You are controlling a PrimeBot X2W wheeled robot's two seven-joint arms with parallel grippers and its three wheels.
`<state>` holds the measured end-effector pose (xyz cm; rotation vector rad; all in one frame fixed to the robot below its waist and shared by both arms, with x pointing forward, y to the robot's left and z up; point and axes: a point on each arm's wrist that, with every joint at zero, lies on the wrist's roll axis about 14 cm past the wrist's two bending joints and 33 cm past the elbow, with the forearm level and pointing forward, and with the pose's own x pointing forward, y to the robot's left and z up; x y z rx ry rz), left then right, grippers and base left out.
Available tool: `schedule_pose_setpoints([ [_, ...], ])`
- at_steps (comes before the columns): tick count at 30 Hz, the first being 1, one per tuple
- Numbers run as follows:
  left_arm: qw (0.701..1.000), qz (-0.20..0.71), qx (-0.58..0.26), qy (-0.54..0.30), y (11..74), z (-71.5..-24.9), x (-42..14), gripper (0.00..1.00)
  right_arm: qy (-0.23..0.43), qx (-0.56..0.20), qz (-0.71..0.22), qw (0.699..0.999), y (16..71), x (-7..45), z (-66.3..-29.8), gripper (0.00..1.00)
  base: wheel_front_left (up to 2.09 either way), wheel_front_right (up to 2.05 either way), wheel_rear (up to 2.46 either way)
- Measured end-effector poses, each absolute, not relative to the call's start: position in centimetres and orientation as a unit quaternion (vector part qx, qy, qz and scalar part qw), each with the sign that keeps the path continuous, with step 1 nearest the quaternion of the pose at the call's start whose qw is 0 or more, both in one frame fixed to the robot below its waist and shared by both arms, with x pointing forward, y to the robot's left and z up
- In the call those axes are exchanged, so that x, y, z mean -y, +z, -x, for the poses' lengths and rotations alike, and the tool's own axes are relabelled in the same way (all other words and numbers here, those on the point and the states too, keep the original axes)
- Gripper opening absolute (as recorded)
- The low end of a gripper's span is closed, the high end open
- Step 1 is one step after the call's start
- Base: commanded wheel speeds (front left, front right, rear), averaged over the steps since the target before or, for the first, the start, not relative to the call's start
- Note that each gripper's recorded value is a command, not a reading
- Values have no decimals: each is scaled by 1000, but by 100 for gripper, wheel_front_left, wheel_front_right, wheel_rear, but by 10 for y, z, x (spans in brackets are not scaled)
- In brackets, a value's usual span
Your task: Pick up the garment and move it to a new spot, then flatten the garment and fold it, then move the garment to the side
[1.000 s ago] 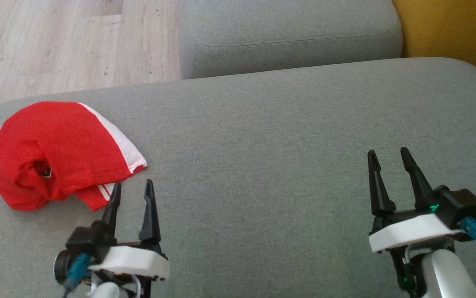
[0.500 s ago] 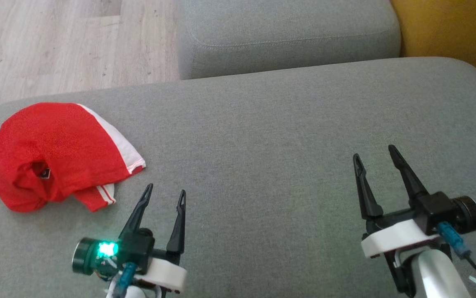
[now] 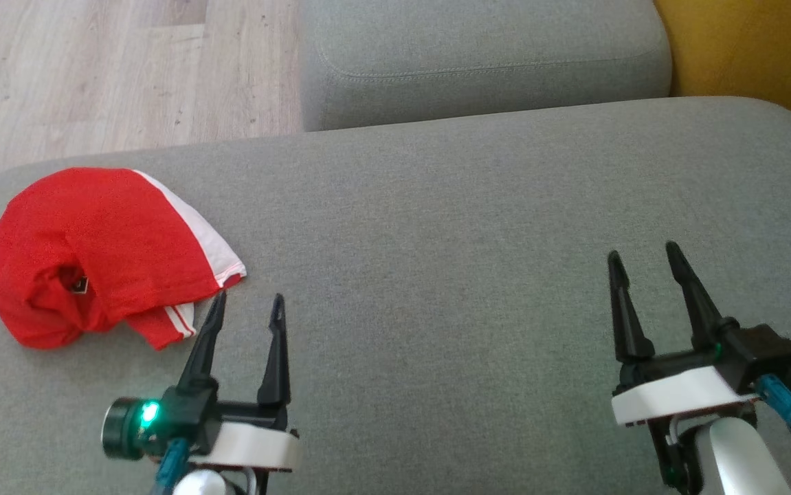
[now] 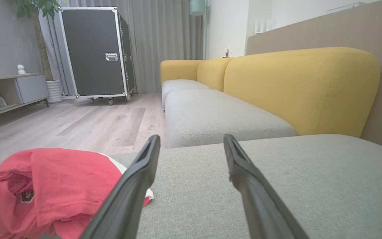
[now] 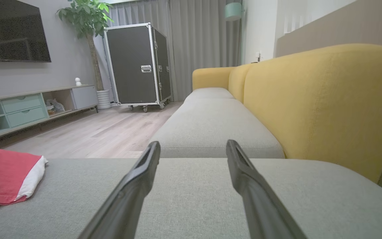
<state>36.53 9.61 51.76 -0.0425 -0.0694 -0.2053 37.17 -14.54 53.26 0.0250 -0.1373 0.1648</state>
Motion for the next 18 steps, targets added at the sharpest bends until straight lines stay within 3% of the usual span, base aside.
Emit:
schedule_pose_setpoints([
  [9, 994, 35, 33, -100, 509, -357, -100, 100, 72, 9, -33, 997, 490, 151, -362, 100, 0, 0, 0],
  [18, 994, 44, 30, -95, 505, -360, -106, 100, 68, 19, -38, 997, 496, 152, -362, 100, 0, 0, 0],
])
